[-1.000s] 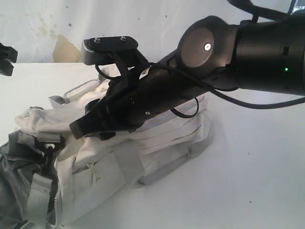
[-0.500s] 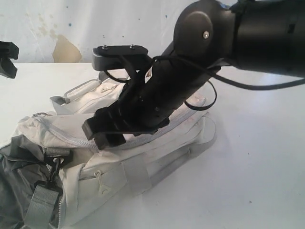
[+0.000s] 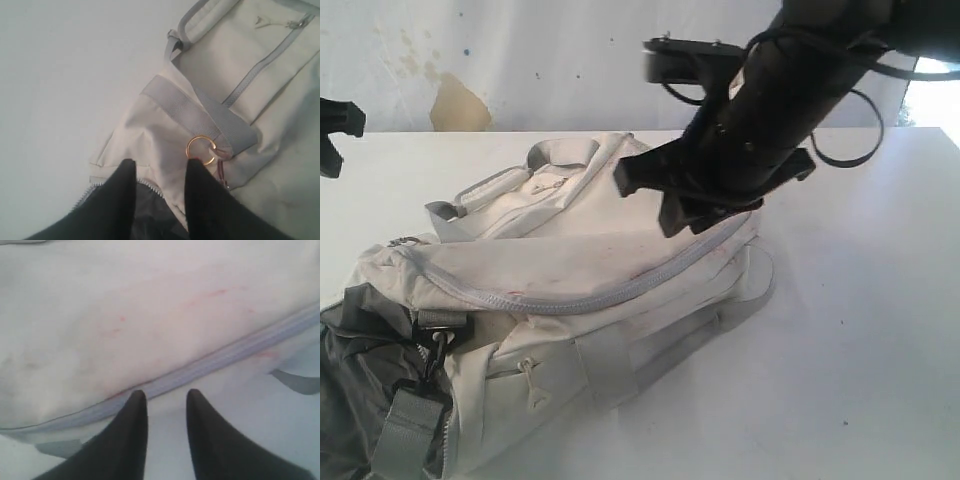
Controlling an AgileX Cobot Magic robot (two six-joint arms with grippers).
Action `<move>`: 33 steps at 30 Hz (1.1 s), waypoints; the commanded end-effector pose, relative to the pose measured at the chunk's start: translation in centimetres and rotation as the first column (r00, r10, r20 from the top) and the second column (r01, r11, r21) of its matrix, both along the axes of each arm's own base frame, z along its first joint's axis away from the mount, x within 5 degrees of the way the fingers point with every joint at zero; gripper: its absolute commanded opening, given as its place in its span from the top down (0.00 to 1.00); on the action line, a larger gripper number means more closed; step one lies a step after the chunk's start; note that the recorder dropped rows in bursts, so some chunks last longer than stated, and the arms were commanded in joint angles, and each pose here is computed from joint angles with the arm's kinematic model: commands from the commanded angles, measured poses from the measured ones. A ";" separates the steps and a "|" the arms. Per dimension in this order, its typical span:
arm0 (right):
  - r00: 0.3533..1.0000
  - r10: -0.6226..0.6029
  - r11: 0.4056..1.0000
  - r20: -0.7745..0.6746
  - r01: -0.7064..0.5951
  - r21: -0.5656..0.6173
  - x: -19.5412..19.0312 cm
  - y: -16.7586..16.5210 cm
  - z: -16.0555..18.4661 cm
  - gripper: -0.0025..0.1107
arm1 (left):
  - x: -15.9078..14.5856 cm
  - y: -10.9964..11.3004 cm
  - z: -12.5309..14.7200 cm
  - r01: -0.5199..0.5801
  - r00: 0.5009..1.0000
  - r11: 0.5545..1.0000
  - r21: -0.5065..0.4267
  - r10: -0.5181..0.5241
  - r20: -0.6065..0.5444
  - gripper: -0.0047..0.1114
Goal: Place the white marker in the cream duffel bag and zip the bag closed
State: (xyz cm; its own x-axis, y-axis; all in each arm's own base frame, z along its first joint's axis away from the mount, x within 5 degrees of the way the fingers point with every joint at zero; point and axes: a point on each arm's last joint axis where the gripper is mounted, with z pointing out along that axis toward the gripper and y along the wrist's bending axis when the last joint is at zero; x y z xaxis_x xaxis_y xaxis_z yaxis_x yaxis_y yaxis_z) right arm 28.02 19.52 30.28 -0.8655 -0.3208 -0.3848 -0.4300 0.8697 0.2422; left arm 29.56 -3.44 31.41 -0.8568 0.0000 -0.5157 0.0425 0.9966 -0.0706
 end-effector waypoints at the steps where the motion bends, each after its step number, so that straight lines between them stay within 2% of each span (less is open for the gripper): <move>1: 0.996 -0.082 0.995 -0.018 0.081 -0.051 2.0 -4.7 0.2 0.85 | 0.5 0.3 -0.8 -0.013 0.999 1.000 0.015 0.014 -0.038 0.81; 5: 0.984 -0.174 0.983 -0.032 0.172 -0.070 3.4 -8.7 0.1 0.97 | 0.8 1.3 -0.9 -0.050 0.998 0.999 0.010 0.051 -0.034 0.92; 7: 0.970 -0.240 0.969 -0.028 0.237 -0.070 4.2 -10.9 -0.1 0.98 | 0.8 2.2 -0.9 -0.081 0.996 0.997 0.007 0.081 -0.037 0.96; 9: 0.953 -0.302 0.951 -0.031 0.299 -0.075 5.0 -13.0 -0.4 0.98 | 0.8 3.1 -0.9 -0.104 0.994 0.994 0.010 0.105 -0.039 0.96; 15: 0.929 -0.369 0.918 -0.020 0.362 -0.161 6.2 -17.8 -1.8 0.98 | 0.8 3.6 -0.9 -0.072 0.997 0.997 0.041 0.074 -0.033 0.96; 25: 0.896 -0.441 0.873 0.055 0.442 -0.204 6.6 -21.0 -2.3 0.98 | 0.9 3.7 -0.8 -0.071 0.997 0.996 0.051 0.072 -0.019 0.96; 33: 0.908 -0.417 0.878 0.048 0.415 -0.238 6.0 -21.3 -3.5 0.98 | 1.0 3.8 -0.7 -0.055 0.998 0.996 0.077 0.055 -0.004 0.96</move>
